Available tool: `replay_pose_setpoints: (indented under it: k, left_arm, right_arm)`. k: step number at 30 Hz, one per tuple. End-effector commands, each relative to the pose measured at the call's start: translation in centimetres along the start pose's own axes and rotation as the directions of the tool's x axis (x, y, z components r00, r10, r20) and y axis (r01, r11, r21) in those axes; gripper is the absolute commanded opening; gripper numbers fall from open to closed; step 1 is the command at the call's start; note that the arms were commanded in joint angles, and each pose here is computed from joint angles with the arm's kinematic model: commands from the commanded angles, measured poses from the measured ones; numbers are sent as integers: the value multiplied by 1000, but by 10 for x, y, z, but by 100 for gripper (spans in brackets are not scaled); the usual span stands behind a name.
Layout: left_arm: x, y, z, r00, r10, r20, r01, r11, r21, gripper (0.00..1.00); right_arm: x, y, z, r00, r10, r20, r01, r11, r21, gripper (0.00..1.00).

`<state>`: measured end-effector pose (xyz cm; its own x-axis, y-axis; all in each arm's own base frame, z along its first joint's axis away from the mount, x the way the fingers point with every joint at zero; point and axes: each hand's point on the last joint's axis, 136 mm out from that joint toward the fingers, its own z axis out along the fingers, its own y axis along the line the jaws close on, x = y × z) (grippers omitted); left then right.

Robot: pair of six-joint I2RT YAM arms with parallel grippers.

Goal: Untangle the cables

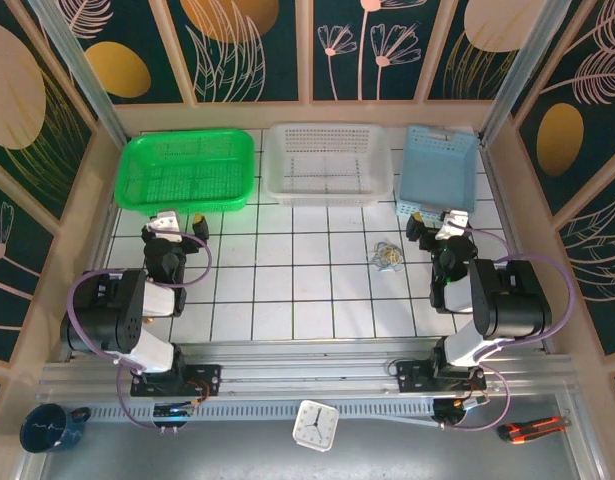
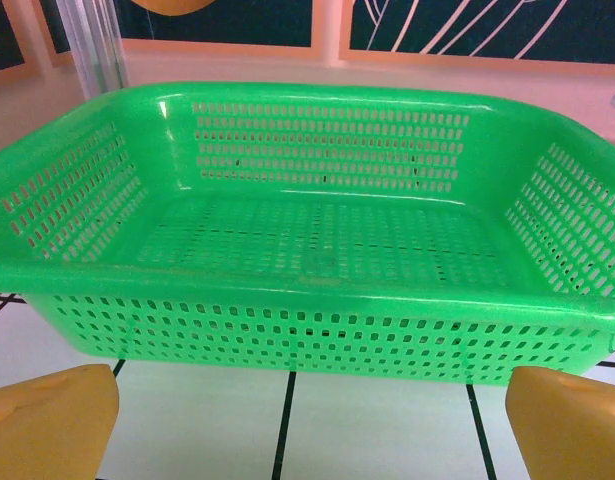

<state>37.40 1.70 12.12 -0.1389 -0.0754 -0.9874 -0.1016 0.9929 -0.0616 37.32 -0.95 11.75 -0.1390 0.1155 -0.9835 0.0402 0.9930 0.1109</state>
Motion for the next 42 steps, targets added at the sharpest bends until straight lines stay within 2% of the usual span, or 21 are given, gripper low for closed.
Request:
replay_pose_setpoints:
  k: [1, 15, 20, 33, 42]
  left_arm:
    - [-16, -2, 0, 998, -15, 62, 14, 1000, 15, 99]
    - [-17, -4, 0, 998, -11, 64, 9, 1000, 27, 99]
    - [-17, 7, -1, 997, -32, 73, 35, 999, -35, 99]
    - [-19, 6, -3, 996, -35, 79, 37, 999, -25, 99]
    - [-52, 6, -11, 995, -40, 93, 43, 998, -37, 99]
  right_arm:
    - [-9, 0, 2, 999, 4, 36, -3, 1000, -4, 99]
    - [-10, 0, 2, 999, 4, 36, -4, 1000, -6, 99]
    - [-9, 0, 2, 999, 6, 36, -6, 1000, -7, 99]
    - [-11, -1, 0, 999, 8, 42, -8, 1000, -6, 99]
    - [-43, -10, -11, 996, 10, 84, -19, 994, 105, 99]
